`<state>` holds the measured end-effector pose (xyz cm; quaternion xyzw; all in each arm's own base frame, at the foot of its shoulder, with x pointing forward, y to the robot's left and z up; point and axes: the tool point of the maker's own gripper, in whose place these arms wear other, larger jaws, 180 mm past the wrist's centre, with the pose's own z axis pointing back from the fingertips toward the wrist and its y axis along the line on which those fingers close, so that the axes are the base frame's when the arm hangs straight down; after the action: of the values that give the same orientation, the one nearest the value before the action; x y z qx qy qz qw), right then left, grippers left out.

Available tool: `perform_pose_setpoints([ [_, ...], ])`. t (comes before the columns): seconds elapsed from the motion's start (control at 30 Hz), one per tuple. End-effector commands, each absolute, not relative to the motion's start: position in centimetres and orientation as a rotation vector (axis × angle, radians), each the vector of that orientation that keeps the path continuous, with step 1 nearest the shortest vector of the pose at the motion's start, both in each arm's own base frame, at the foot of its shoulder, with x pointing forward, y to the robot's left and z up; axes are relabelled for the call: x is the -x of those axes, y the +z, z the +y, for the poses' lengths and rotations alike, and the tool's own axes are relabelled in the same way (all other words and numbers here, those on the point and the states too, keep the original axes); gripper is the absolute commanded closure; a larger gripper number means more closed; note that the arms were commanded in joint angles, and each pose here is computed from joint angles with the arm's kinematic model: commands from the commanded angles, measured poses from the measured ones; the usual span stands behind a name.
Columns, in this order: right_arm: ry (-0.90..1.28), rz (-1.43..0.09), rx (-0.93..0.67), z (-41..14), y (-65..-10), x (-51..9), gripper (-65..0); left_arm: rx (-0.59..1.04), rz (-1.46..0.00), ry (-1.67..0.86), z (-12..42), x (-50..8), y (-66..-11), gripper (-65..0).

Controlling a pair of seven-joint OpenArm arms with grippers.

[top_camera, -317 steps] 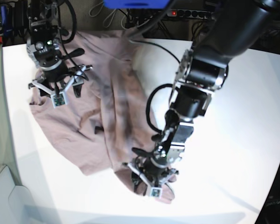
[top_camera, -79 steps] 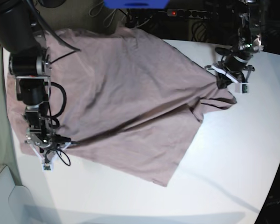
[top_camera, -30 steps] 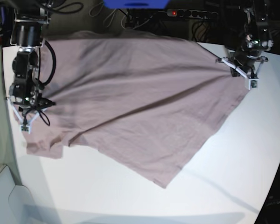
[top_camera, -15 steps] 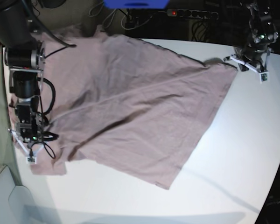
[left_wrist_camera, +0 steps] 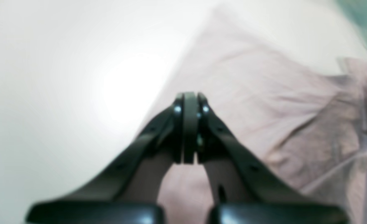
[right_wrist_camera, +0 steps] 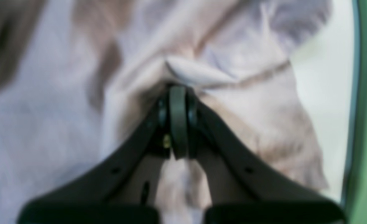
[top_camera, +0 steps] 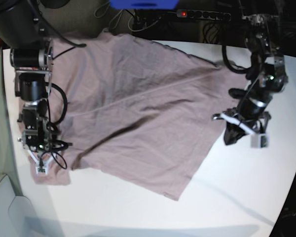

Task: Layout the t-shirt on the table in an organized manner, then fold the t-shirt properly
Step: 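Regrasp the shirt edges with both grippers and spread the shirt wide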

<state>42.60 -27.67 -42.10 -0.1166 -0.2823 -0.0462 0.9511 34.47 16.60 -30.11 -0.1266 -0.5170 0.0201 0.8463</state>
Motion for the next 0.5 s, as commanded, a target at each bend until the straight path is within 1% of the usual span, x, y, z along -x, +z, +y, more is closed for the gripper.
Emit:
perform_pose_setpoints([
  [0.0,-0.094,-0.628,0.249,-28.3,-40.1,-43.5,0.0,0.255,-1.093,0.024,16.1,-35.6,-29.9,-0.1],
  [0.1,-0.088,-0.699,0.259,-28.2,-38.2,-43.3,0.0,0.254,-0.990,-0.013,13.1,-38.9,-33.3,-0.1],
  [0.2,-0.071,-0.755,0.268,-27.8,-36.7,-43.1,0.0,0.238,-0.889,-0.022,11.8,-40.3,-36.9,-0.1],
  [0.33,-0.052,-0.796,0.277,-27.4,-35.7,-42.4,0.0,0.210,-0.853,-0.008,11.8,-42.2,-39.4,-0.1],
  [0.47,-0.051,-0.769,0.301,-28.2,-35.0,-41.5,0.0,0.175,-0.812,0.009,13.0,-42.4,-42.1,-0.1],
])
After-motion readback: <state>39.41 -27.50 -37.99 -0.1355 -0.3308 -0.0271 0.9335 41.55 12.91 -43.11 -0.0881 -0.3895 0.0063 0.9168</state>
